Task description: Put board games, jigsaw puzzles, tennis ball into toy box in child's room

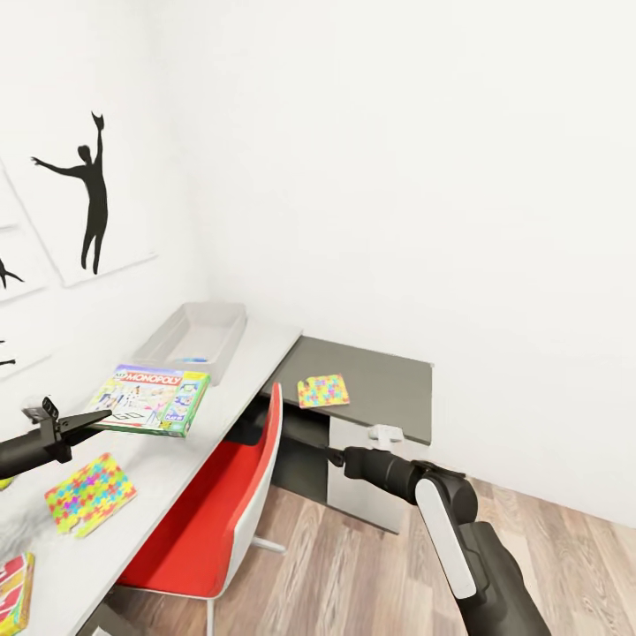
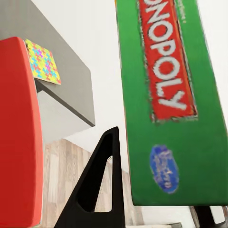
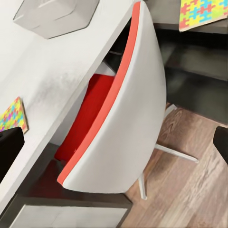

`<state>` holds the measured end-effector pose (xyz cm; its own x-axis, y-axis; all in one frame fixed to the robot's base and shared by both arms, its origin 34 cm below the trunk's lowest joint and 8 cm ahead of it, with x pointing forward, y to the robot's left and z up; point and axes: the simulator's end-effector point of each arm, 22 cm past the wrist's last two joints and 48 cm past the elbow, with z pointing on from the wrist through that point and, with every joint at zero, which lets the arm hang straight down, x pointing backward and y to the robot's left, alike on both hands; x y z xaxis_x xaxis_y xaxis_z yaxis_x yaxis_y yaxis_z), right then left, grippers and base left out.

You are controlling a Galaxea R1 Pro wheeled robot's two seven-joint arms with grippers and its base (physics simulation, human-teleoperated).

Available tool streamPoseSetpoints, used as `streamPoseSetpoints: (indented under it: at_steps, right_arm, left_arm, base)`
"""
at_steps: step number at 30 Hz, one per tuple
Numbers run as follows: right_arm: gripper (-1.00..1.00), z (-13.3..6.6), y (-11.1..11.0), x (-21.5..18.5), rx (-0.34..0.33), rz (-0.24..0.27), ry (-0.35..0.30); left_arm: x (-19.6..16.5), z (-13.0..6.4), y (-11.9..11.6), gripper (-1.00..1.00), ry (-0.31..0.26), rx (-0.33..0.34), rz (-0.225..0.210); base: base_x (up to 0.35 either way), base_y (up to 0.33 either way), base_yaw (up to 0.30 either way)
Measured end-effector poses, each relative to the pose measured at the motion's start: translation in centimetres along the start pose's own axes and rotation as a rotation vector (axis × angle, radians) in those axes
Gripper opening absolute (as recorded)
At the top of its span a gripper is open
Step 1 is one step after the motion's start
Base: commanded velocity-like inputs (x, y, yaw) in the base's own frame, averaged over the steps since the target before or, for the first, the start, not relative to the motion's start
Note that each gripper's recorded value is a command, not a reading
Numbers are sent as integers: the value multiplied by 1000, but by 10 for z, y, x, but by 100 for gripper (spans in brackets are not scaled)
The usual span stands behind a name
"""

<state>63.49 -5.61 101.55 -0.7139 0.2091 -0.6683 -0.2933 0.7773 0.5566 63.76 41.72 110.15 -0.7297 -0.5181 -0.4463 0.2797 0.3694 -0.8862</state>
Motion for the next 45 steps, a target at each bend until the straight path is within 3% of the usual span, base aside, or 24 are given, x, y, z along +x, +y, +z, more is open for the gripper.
streamPoseSetpoints:
  at_steps: [27,45]
  right_arm:
    - [100,10,-11,8,7,16,4]
    - [100,10,-11,8,0,14,4]
  left_arm:
    - [7,5,20,-100,15,-22,-28]
    - [7,5,20,-100,15,-20,-29]
  base:
    - [311,-122,16]
    - [287,-85,240]
